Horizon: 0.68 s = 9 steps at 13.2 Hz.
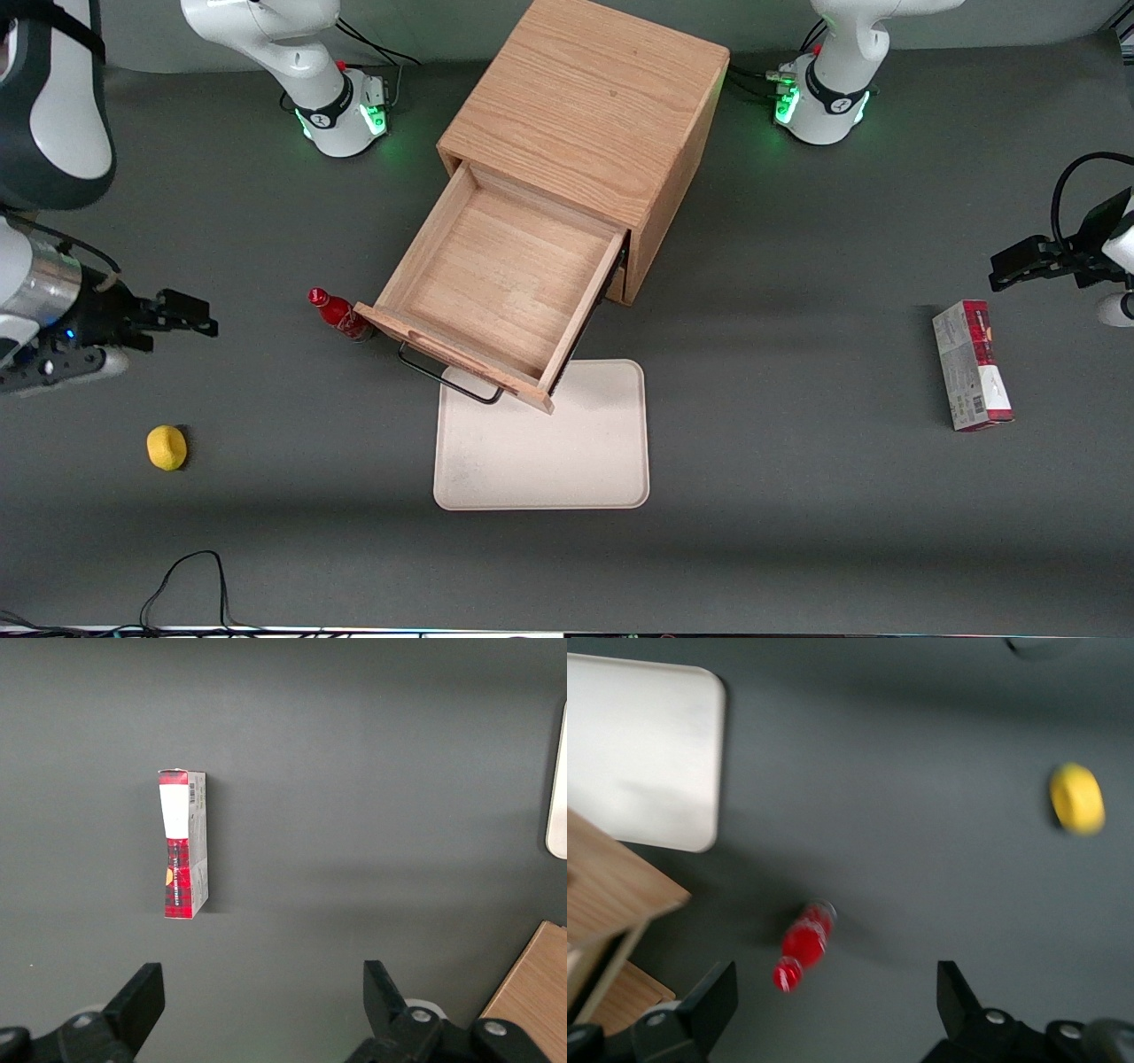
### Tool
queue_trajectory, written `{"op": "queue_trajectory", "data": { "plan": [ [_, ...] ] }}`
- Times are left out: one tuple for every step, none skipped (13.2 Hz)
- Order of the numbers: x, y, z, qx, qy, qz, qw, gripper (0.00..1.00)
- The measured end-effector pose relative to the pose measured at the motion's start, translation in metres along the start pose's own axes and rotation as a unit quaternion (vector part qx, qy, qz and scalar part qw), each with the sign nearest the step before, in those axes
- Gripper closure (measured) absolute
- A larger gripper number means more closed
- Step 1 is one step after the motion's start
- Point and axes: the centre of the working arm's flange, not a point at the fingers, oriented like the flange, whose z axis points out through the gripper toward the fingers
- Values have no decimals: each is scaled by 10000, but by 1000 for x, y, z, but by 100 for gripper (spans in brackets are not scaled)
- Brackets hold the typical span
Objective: Open upper drawer
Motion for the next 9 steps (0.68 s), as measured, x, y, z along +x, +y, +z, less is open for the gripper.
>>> {"op": "queue_trajectory", "data": {
  "plan": [
    [-19, 2, -2, -112, -38, 207, 9997, 0],
    [-38, 2, -6, -201, -26, 325, 9993, 0],
    [-53, 0, -10, -243, 34, 366, 9990, 0],
    [-65, -2, -15, -246, 83, 376, 9990, 0],
    [-74, -6, -20, -238, 138, 378, 9989, 0],
    [-78, -11, -24, -239, 200, 376, 9988, 0],
    [-78, -20, -26, -251, 244, 361, 9987, 0],
    [-77, -30, -25, -266, 253, 356, 9987, 0],
    [-77, -40, -24, -280, 253, 396, 9985, 0]
  ]
}}
